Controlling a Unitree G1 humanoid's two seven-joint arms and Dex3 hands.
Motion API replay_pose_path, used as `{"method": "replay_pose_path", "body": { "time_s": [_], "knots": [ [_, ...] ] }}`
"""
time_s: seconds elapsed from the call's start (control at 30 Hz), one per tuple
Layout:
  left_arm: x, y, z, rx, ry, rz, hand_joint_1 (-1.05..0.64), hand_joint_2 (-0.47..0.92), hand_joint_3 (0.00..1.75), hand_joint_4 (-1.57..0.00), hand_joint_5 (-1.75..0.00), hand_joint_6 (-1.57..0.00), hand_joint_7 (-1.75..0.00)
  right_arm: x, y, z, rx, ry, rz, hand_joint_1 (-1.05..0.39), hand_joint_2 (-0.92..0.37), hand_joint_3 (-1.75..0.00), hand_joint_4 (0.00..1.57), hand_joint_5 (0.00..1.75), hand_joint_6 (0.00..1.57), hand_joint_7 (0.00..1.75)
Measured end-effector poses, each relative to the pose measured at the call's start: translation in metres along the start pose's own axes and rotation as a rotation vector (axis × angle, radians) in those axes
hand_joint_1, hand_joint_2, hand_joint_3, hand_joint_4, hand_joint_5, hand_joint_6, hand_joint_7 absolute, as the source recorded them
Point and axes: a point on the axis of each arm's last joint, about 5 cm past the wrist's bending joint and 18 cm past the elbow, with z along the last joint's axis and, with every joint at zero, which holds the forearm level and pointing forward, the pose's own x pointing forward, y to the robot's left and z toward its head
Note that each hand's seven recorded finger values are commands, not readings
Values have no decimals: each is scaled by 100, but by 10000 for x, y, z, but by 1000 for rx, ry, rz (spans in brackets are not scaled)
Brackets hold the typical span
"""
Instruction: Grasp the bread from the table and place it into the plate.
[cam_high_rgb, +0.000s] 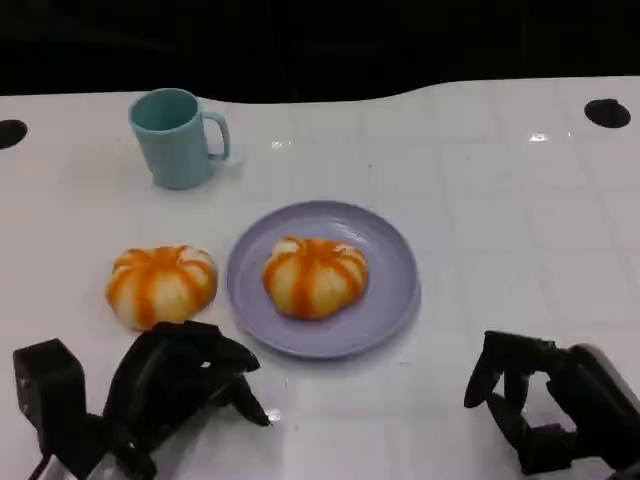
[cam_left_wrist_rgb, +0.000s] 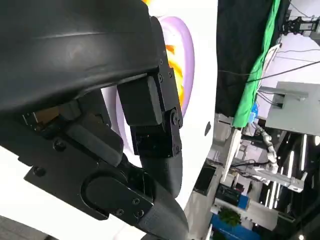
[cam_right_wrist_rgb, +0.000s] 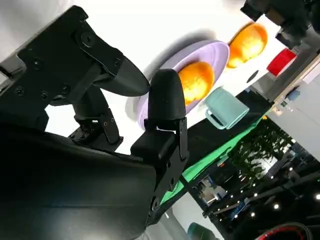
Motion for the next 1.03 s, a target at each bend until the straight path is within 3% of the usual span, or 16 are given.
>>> {"method": "replay_pose_path", "body": {
  "time_s": [1.03],
  "knots": [
    [-4, 32, -16, -7, 18, 0, -105, 74, 0, -157, -57, -157, -16, 40, 26, -52, -26, -5, 6, -17, -31, -142, 85, 175, 76, 149]
  ]
}}
